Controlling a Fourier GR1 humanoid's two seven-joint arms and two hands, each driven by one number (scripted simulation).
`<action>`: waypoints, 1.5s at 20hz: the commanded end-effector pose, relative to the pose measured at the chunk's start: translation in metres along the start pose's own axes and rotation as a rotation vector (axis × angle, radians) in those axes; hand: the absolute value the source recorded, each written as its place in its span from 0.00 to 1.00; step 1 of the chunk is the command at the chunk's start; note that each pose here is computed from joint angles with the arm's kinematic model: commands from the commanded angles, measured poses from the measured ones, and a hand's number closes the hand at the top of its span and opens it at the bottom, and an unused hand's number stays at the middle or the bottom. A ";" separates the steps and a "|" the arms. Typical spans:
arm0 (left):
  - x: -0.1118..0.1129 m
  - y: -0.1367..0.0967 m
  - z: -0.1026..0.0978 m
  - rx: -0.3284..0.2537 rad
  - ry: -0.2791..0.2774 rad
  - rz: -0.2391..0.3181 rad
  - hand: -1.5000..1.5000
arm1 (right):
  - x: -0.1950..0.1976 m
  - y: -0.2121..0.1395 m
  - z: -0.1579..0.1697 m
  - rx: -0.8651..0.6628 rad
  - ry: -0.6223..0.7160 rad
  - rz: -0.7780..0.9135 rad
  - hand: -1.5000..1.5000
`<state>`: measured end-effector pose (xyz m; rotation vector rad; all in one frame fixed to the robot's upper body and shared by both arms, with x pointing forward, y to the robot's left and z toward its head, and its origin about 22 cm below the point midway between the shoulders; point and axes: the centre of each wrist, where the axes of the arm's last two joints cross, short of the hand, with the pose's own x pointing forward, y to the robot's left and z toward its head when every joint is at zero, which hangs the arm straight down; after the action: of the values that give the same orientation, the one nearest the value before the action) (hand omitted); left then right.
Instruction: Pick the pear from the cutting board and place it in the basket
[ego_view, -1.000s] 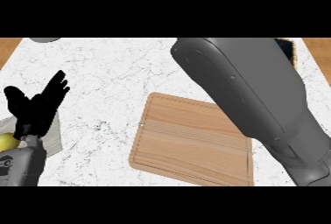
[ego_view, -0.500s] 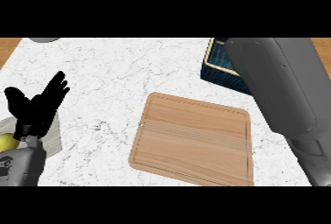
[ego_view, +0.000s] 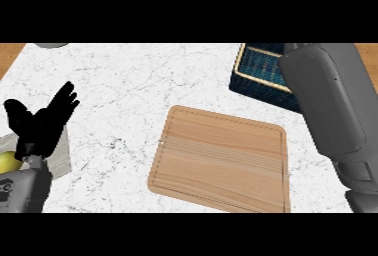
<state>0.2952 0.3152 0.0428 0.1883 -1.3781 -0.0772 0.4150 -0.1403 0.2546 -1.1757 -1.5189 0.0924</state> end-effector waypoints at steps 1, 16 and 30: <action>-0.004 0.010 0.007 0.006 0.000 0.010 0.50 | -0.042 0.001 -0.018 -0.024 0.113 -0.031 0.00; -0.003 -0.013 -0.002 0.011 0.007 0.012 0.50 | -0.052 -0.019 -0.037 -0.204 0.123 -0.336 0.00; -0.001 0.014 0.004 0.058 0.018 0.022 0.50 | -0.162 -0.192 -0.031 -0.050 0.195 -0.413 0.00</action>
<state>0.2850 0.3270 0.0405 0.2174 -1.3716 -0.0370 0.3353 -0.3353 0.2643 -0.8941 -1.5755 -0.4386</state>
